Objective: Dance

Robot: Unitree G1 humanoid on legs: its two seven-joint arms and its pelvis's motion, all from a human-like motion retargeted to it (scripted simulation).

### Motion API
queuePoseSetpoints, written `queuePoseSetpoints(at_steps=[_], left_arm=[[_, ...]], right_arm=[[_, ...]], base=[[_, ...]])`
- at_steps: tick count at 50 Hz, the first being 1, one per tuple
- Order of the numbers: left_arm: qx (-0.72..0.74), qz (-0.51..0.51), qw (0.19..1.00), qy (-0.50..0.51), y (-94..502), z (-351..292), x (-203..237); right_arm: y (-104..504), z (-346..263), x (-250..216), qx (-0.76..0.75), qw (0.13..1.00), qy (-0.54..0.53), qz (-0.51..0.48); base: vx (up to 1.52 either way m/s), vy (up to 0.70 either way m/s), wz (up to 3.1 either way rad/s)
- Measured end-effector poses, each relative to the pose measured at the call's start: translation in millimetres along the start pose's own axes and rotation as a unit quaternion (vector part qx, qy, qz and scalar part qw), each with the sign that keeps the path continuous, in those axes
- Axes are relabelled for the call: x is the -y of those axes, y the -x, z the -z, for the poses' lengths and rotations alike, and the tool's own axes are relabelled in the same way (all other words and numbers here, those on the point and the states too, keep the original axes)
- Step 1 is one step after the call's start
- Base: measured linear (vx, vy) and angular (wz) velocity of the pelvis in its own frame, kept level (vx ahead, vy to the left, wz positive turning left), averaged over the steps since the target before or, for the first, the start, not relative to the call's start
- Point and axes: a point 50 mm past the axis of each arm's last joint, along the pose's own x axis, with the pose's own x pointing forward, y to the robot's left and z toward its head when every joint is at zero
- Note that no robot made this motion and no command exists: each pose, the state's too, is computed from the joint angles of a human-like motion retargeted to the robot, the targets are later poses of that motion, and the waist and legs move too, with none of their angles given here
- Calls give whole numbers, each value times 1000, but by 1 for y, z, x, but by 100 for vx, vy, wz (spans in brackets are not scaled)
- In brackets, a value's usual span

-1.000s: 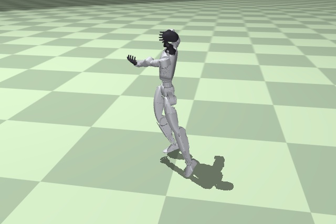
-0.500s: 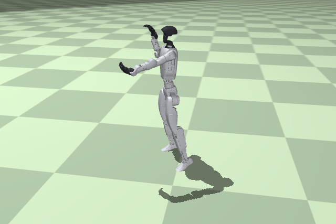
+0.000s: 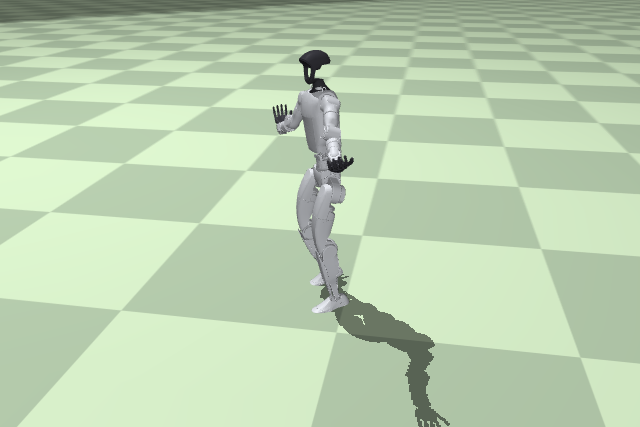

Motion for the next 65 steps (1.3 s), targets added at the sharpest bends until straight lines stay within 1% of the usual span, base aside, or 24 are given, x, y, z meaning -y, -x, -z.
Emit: queuePoseSetpoints(at_steps=[3, 6, 10, 14, 18, 21, 24, 28, 32, 36, 39, 42, 45, 48, 52, 55, 57, 61, 65], left_arm=[[19, -67, 998, -3, 28, -13, -35], [13, -130, 991, -17, 62, -16, -67], [-31, -219, 974, -55, 123, -16, -109], [-142, -330, 927, -110, 202, -14, -144], [-266, -413, 851, -188, 284, -17, -161], [-337, -467, 783, -234, 335, -31, -165], [-357, -529, 713, -289, 365, -52, -165], [-353, -580, 643, -354, 368, -74, -167], [-329, -572, 614, -433, 322, -90, -169], [-342, -486, 603, -532, 246, -94, -162], [-357, -395, 589, -607, 188, -88, -147], [-354, -315, 568, -673, 138, -77, -128], [-332, -262, 554, -717, 102, -57, -109], [-313, -218, 572, -726, 77, -22, -91], [-310, -133, 596, -729, 55, 51, -60], [-334, -50, 601, -724, 56, 111, -35], [-365, 16, 596, -715, 75, 159, -21], [-436, 124, 569, -686, 145, 237, -5], [-507, 190, 534, -649, 231, 271, -8]], right_arm=[[52, -12, 46, -19, 991, -1, 131], [114, -32, 83, -49, 964, 7, 262], [203, -64, 110, -114, 898, 28, 424], [279, -112, 114, -203, 815, 62, 539], [338, -163, 101, -303, 706, 92, 634], [362, -194, 89, -382, 616, 121, 678], [370, -219, 80, -481, 519, 159, 688], [354, -240, 79, -617, 423, 200, 633], [312, -252, 85, -732, 310, 248, 554], [249, -256, 98, -770, 186, 375, 481], [204, -238, 110, -738, 135, 501, 432], [167, -199, 118, -682, 128, 607, 388], [135, -145, 118, -642, 144, 675, 334], [125, -63, 109, -626, 190, 718, 240], [134, 47, 74, -600, 267, 747, 103], [158, 106, 42, -593, 303, 746, 11], [180, 132, 25, -596, 312, 739, -44], [231, 166, -7, -596, 310, 726, -148], [295, 177, -36, -593, 274, 716, -245]], base=[[17, -1, 68], [20, -10, 79], [13, -5, 96], [18, 1, 79], [22, -2, 68], [14, -5, 67], [11, -13, 61], [4, -10, 80], [5, -15, 103], [12, -16, 118], [22, -17, 88], [33, -10, 59], [40, -1, 27], [30, 1, 20], [16, 2, 73], [19, -15, 112], [19, -25, 125], [16, -22, 129], [28, -24, 98]])
